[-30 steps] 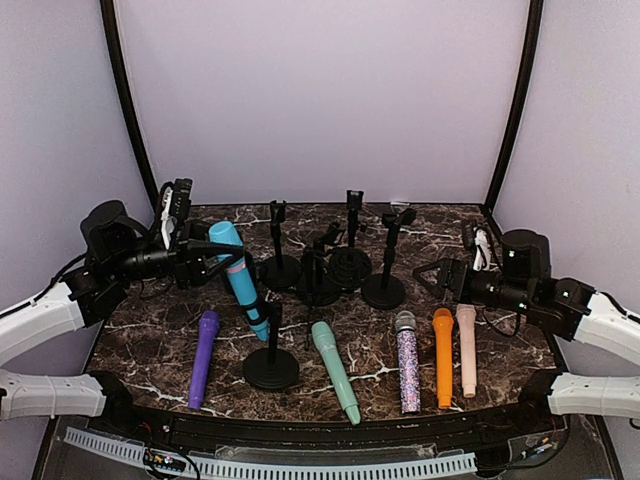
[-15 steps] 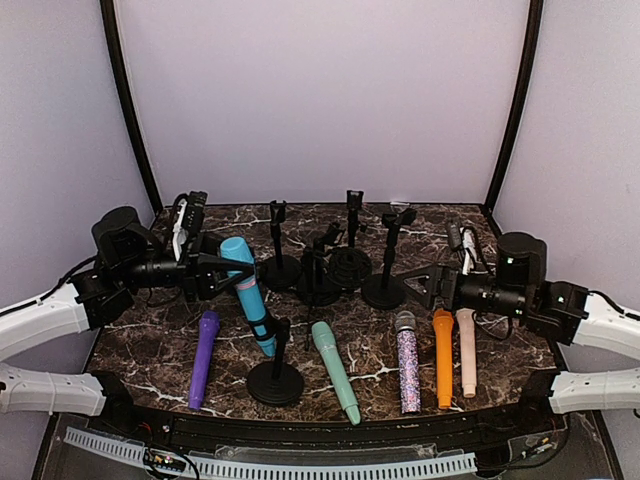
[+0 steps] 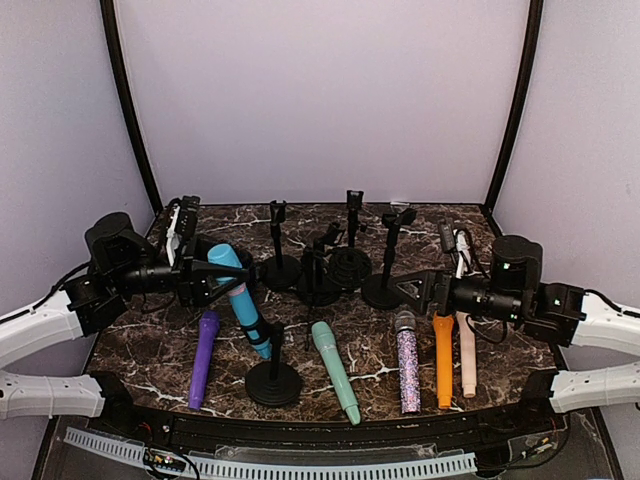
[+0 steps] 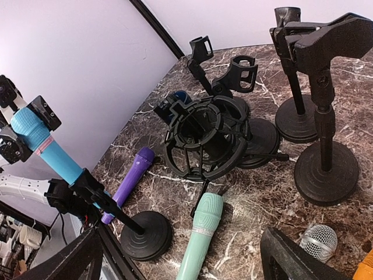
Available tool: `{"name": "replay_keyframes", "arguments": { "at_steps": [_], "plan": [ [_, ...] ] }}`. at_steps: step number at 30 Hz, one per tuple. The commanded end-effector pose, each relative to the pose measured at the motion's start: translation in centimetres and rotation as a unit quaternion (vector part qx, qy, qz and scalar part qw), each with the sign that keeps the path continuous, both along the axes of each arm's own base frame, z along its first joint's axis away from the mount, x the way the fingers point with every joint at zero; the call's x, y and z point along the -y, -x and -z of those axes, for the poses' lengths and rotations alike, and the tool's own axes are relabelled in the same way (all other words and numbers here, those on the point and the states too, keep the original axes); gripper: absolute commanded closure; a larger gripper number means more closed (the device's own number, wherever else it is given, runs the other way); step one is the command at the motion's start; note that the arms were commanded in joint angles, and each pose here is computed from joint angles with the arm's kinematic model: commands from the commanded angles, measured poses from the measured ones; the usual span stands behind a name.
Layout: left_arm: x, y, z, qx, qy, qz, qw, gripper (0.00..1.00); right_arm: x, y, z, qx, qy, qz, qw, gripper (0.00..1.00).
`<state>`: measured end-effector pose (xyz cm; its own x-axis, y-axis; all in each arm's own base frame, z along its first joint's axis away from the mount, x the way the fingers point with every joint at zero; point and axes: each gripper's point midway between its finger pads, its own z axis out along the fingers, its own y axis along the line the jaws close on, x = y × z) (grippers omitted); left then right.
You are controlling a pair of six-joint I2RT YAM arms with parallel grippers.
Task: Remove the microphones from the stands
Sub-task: Place the microphone stand with the microphone at the center of the board.
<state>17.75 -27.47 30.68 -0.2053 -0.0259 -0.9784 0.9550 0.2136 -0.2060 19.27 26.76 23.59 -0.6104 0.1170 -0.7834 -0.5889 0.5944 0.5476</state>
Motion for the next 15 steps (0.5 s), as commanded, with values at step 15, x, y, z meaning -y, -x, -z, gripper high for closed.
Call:
{"name": "replay_keyframes", "arguments": {
  "at_steps": [15],
  "plan": [
    [-2.5,-1.1,0.9,-0.042,-0.031,-0.095,0.994,0.25,-6.9,2.6,-4.8,0.107,0.056,-0.015,0.993,0.07]
  ]
}}
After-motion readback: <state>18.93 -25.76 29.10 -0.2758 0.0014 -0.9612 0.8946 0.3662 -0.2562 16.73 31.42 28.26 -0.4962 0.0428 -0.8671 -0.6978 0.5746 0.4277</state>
